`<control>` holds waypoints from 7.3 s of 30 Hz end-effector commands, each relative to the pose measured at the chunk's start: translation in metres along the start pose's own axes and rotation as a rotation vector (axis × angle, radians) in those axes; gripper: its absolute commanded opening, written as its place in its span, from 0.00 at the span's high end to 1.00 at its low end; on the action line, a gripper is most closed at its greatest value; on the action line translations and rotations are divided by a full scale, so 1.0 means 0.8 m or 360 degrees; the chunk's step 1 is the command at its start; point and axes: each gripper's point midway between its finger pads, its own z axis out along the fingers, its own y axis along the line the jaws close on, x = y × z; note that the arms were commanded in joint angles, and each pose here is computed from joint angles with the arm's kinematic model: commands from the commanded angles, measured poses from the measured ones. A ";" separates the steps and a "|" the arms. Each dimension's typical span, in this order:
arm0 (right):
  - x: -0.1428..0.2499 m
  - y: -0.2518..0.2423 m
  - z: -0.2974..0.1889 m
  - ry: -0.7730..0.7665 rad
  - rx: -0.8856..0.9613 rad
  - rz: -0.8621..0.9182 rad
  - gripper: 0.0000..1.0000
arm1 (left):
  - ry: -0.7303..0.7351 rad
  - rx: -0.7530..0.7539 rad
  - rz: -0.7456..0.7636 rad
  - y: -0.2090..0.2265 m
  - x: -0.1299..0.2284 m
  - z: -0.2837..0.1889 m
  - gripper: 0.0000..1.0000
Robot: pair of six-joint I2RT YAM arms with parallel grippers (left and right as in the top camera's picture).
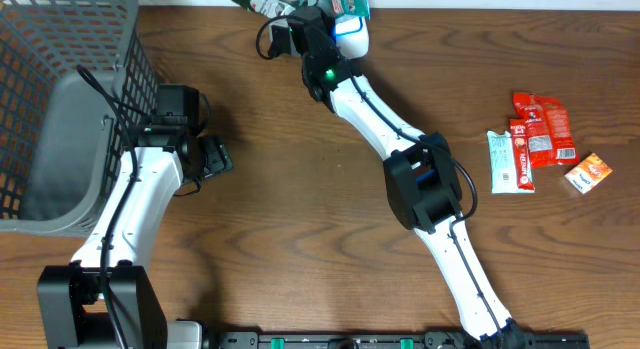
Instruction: Scan the item barcode
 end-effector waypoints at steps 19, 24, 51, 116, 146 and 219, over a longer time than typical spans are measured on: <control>-0.020 -0.036 -0.029 -0.0111 -0.0008 0.0409 0.99 | 0.0000 -0.0012 -0.0004 0.003 -0.002 0.000 0.16; -0.008 -0.068 -0.057 -0.0103 -0.0043 0.0491 0.99 | 0.0000 -0.0012 -0.0004 0.003 -0.002 0.000 0.16; 0.339 0.053 -0.324 0.1110 -0.1530 0.1963 0.99 | 0.0000 -0.0012 -0.0004 0.003 -0.002 0.000 0.16; 0.438 0.184 -0.269 0.1408 -0.1303 0.1972 0.01 | 0.0000 -0.0012 -0.0004 0.003 -0.002 0.000 0.16; 0.436 0.055 -0.326 0.1076 -0.0892 0.2103 0.01 | 0.0000 -0.0012 -0.0004 0.003 -0.002 0.000 0.16; 0.384 0.006 -0.557 -0.1035 0.0891 0.2467 0.01 | 0.0000 -0.0012 -0.0004 0.003 -0.002 0.000 0.16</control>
